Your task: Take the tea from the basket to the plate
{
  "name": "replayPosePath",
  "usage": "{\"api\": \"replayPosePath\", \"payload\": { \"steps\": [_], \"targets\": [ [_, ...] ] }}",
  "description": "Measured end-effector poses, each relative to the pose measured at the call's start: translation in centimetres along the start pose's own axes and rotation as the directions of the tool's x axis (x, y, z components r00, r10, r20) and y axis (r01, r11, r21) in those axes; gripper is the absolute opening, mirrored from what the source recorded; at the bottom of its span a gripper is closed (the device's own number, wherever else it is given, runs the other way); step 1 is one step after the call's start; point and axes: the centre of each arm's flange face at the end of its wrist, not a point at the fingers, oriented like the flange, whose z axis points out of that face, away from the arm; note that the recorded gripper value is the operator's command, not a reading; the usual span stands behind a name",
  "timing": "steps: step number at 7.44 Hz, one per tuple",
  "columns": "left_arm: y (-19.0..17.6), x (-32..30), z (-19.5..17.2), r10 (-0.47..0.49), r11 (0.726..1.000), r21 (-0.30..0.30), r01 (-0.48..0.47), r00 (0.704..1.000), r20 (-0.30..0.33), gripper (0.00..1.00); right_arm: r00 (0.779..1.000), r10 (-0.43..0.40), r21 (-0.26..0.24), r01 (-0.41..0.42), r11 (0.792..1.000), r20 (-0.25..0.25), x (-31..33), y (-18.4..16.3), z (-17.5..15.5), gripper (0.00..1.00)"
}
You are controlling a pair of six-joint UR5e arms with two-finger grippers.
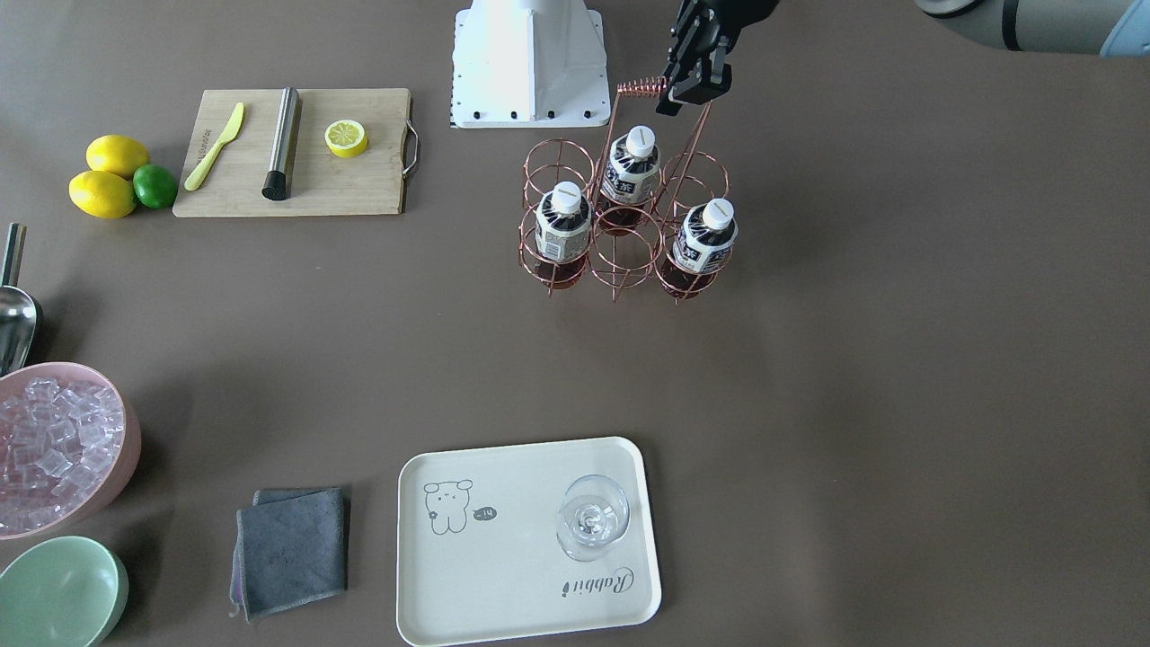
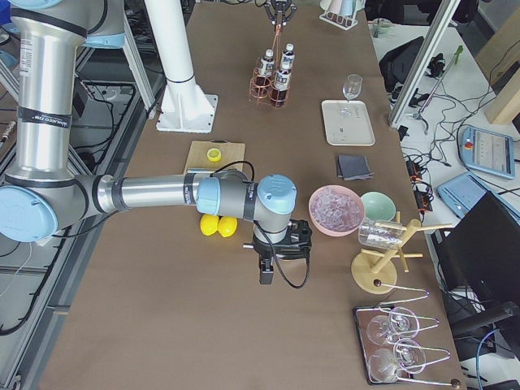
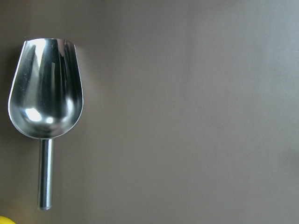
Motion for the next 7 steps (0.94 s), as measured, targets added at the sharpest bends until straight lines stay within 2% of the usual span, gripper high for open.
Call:
{"api": "replayPosePath", "payload": {
  "steps": [4, 7],
  "targets": [
    [-2.5, 1.6, 1.1, -0.169, 0.985, 0.024, 0.169, 0.986, -0.006, 0.0, 1.0, -0.009, 0.016, 0.009, 1.0, -0.001, 0.0, -0.4, -0.2, 1.0],
    [-4.7, 2.5, 3.3, -0.245, 0.968, 0.047, 0.247, 0.969, -0.044, 0.0, 0.998, -0.057, 0.046, 0.057, 0.997, -0.002, -2.8, -3.3, -0.4, 1.0]
  ]
}}
